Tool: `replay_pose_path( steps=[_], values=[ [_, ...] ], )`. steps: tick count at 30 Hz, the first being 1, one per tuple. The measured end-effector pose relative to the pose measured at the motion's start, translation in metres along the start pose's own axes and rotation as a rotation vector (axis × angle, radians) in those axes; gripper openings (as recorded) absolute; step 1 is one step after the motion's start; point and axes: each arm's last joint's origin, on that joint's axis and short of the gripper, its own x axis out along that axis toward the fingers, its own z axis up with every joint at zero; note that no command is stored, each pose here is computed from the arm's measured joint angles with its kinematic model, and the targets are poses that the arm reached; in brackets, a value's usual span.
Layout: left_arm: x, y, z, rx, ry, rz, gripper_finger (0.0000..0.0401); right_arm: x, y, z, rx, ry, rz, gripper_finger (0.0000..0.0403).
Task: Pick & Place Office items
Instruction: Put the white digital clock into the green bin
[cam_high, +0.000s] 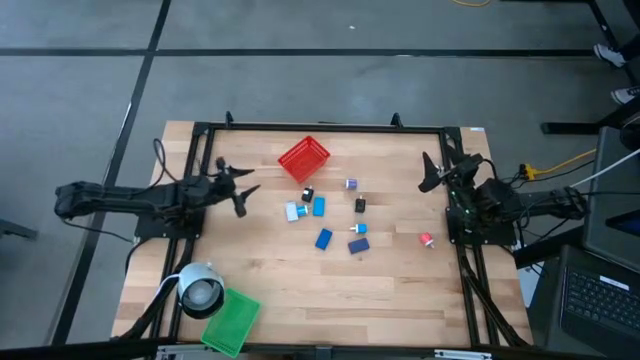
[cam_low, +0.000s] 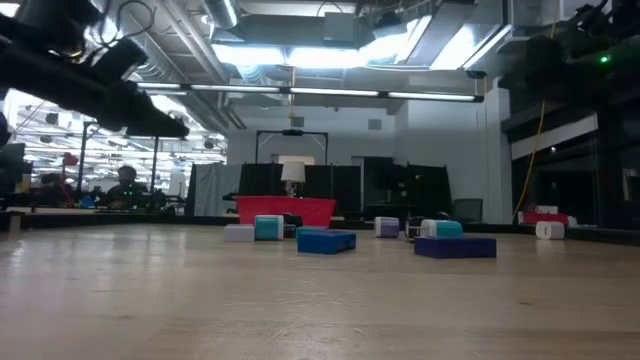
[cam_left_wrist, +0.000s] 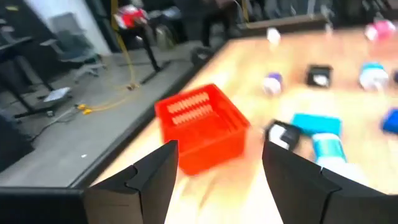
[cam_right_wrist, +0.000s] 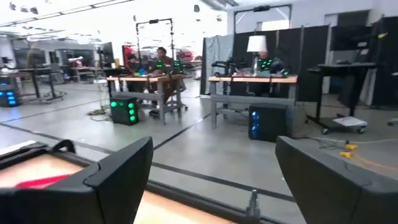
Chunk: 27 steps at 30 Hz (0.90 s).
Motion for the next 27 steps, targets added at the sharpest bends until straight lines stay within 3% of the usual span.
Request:
replay_pose_path(
  steps=[8,11,15,18,22,27],
  values=[
    [0.028,-0.014,0.017,0.103,0.174,-0.139,0.0224,0.004,-0.003,0.01,0.041,-0.086,0.038,0.0345],
    [0.04,-0.017,0.011,0.19,0.257,-0.046,0.0225,0.004,-0.004,0.011,0.056,-0.095,0.04,0.0345],
    [0.056,-0.017,0.009,0.345,0.261,0.133,0.0228,0.004,-0.003,0.013,0.096,-0.114,0.07,0.0345],
    [0.064,-0.017,0.013,0.292,0.201,0.183,0.0227,0.004,-0.003,0.013,0.117,-0.123,0.093,0.0345],
    [0.068,-0.019,0.018,0.216,0.131,0.171,0.0222,0.004,-0.002,0.014,0.117,-0.127,0.107,0.0345],
    [0.068,-0.012,0.018,0.225,0.17,0.373,0.0214,0.004,-0.002,0.014,0.104,-0.135,0.131,0.0345]
  ],
)
